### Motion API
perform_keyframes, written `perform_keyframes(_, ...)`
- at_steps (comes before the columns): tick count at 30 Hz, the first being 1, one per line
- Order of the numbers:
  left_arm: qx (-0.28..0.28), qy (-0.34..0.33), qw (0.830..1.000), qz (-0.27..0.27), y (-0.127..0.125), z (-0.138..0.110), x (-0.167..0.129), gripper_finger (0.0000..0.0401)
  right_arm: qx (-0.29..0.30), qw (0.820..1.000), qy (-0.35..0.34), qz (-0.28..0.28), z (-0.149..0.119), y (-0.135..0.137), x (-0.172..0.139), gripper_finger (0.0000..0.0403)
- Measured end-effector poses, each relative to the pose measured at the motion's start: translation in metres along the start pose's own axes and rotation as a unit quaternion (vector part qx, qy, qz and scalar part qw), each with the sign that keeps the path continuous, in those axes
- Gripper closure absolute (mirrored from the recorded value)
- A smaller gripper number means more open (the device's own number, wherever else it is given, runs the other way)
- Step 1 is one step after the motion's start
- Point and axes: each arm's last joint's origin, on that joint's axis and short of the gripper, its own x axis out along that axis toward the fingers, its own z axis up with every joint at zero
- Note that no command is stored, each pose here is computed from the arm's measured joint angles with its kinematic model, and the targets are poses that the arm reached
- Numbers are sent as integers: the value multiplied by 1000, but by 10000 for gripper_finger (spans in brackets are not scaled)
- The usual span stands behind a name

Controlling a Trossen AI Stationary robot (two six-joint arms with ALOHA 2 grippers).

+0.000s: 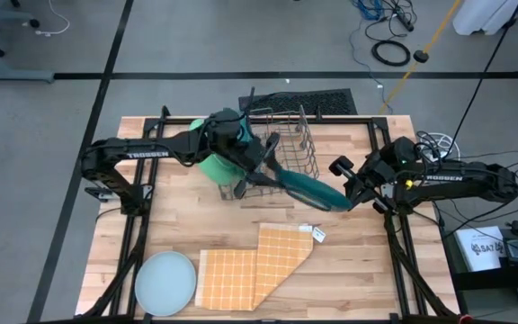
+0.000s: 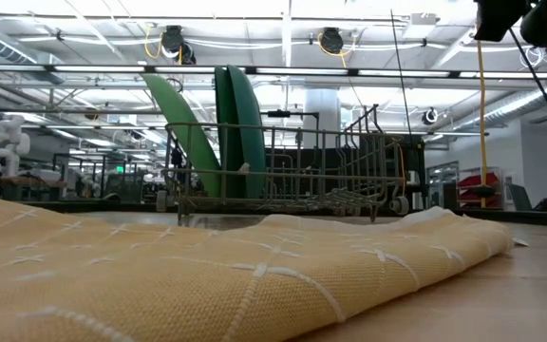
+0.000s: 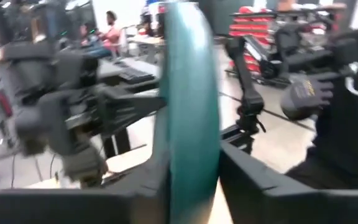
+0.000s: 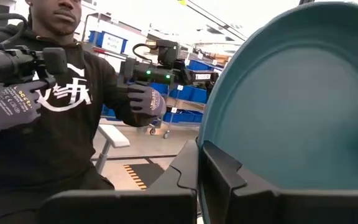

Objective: Sort dishes
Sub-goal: Put the dark green plate on the dish rack

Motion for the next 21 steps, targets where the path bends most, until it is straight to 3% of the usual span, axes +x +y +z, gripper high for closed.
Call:
perform_keyframes(5,31,-7,998,-59,-11,2,5,379,-6,1000,-4,-7,2,0,0,396)
perform_keyframes(12,36,-3,998,-43,-14,3,6,379,-11,999,-16,-49,6,0,-1,345)
perform_keyframes(21,39,-1,999,-17,-21,17,-7,379,-33,994,-34,-98,23,6,-8,231)
